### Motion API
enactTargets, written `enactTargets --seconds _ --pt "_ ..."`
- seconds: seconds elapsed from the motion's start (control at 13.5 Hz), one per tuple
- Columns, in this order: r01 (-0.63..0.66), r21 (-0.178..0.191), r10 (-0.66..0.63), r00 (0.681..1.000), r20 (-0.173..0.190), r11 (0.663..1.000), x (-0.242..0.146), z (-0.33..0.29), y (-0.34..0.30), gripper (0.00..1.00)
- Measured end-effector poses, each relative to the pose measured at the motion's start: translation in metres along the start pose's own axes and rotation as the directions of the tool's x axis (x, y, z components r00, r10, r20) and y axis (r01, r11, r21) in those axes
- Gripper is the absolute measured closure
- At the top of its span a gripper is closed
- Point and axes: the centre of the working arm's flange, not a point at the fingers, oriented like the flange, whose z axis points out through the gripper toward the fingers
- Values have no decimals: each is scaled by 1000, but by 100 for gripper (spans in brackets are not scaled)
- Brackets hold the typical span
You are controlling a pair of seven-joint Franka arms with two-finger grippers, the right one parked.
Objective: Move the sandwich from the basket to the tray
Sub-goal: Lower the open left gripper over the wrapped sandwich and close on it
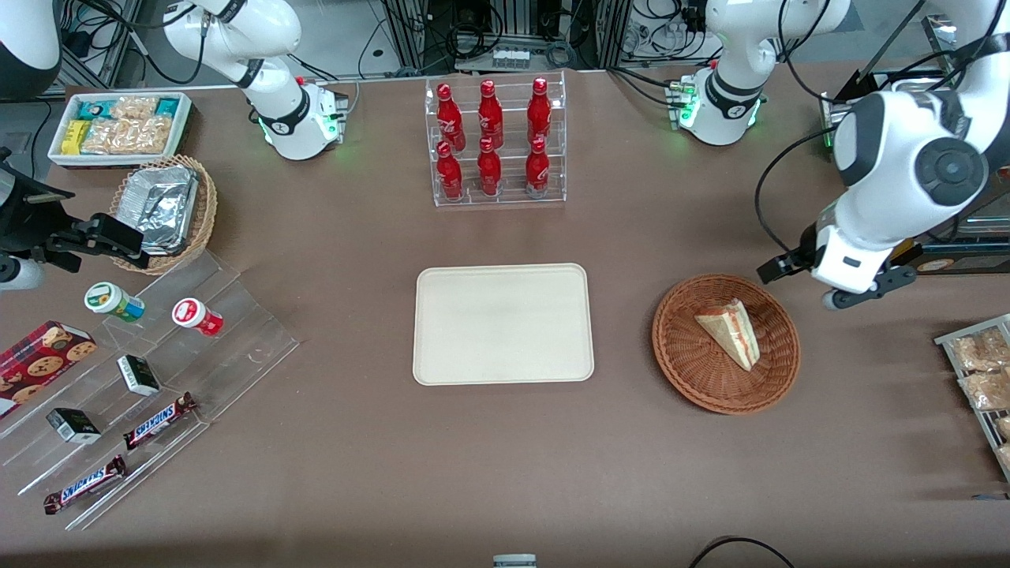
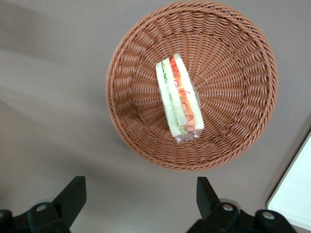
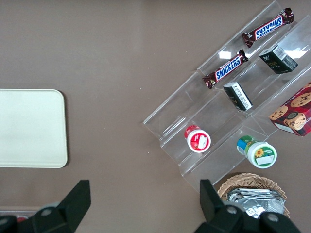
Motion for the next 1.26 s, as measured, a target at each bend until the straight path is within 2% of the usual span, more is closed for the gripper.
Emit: enactTargets --seconds 0.52,0.97,1.11,1.26 --pt "216 -6 -216 976 14 976 17 67 29 0" --pt "218 -35 -218 976 9 975 23 115 55 0" --pt "217 -33 -217 976 14 976 25 129 57 0" --pt "204 -14 -204 979 15 979 25 138 57 0"
